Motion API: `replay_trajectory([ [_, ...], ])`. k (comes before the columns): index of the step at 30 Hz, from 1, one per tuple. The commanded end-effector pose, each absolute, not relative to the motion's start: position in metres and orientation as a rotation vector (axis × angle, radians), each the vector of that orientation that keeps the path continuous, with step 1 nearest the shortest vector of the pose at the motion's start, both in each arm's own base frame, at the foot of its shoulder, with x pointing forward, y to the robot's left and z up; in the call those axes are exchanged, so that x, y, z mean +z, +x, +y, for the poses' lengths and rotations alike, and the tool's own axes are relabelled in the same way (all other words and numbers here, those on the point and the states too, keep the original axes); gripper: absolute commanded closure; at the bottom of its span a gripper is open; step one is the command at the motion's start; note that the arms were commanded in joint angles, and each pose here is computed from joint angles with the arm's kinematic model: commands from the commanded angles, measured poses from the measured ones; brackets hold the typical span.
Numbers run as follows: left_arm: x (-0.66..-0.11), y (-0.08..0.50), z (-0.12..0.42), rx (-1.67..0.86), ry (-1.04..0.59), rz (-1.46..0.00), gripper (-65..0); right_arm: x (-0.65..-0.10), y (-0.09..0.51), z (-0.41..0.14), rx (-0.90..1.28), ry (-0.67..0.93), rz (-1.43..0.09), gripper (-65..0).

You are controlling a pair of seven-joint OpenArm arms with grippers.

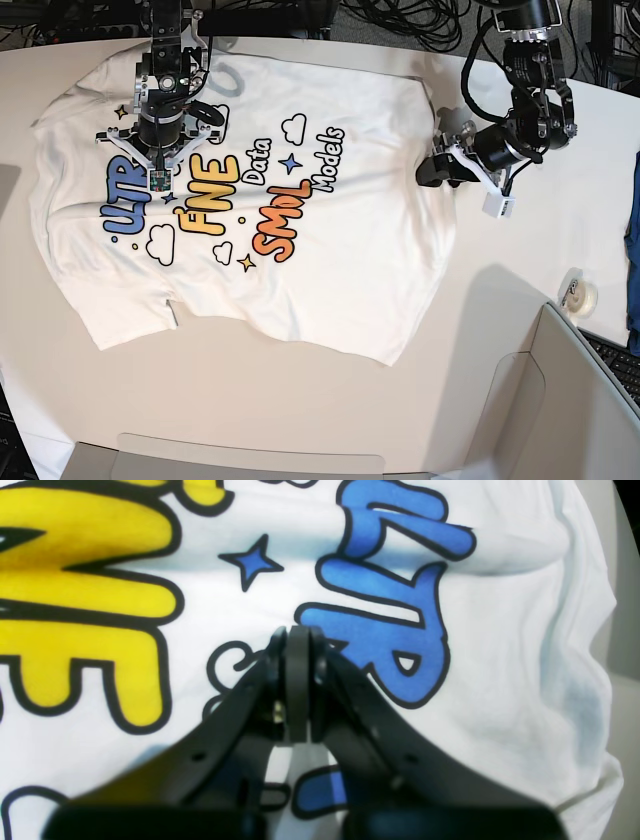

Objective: Layout the t-shirt on the table in an organized manner, then fold the t-shirt properly
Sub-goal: 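Grasp the shirt edge with the left gripper and pull it outward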

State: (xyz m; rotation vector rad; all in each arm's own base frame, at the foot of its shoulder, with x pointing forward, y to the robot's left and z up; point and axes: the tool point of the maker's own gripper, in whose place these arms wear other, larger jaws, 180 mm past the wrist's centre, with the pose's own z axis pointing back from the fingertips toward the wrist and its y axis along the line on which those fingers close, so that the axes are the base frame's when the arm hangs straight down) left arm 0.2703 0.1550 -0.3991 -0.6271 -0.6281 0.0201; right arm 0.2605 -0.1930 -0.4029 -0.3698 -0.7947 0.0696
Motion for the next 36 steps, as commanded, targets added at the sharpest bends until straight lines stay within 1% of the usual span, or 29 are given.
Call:
replay_trajectory([
  [1, -0.398, 0.268, 0.16, 0.002, -0.606, -0.616, -25.9, -0.431, 0.234, -0.19, 0.061, -0.326, -0.64, 0.0],
  [2, -0.398, 0.268, 0.16, 0.002, -0.606, -0.616, -25.1, -0.432, 0.233, -0.19, 0.062, -0.326, -0.639, 0.0],
  [4, -0.398, 0.268, 0.16, 0.002, -0.606, -0.616, -19.9, -0.432, 0.233, -0.19, 0.062, -0.326, -0.639, 0.0],
  [8, -0.398, 0.268, 0.161, 0.005, -0.603, -0.618, -1.6, -0.431, 0.233, -0.191, 0.064, -0.329, -0.639, 0.0],
  [9, -0.399, 0.267, 0.161, 0.002, -0.602, -0.615, 0.0, -0.431, 0.233, -0.191, 0.064, -0.329, -0.639, 0.0],
  [16, -0.395, 0.268, 0.165, -0.008, -0.59, -0.62, 0.0, -0.431, 0.233, -0.192, 0.065, -0.331, -0.639, 0.0],
  [24, -0.357, 0.278, 0.196, -0.154, -0.456, -0.68, 0.0, -0.431, 0.233, -0.192, 0.065, -0.331, -0.639, 0.0],
  [29, -0.341, 0.27, 0.206, -0.273, -0.367, -0.611, 0.0, -0.431, 0.233, -0.192, 0.065, -0.331, -0.639, 0.0],
  [33, -0.331, 0.27, 0.191, -0.429, -0.329, -0.562, 0.0, -0.431, 0.233, -0.193, 0.066, -0.333, -0.639, 0.0],
  [36, -0.334, 0.261, 0.179, -0.553, -0.308, -0.508, 0.0, -0.431, 0.234, -0.193, 0.066, -0.332, -0.639, 0.0],
])
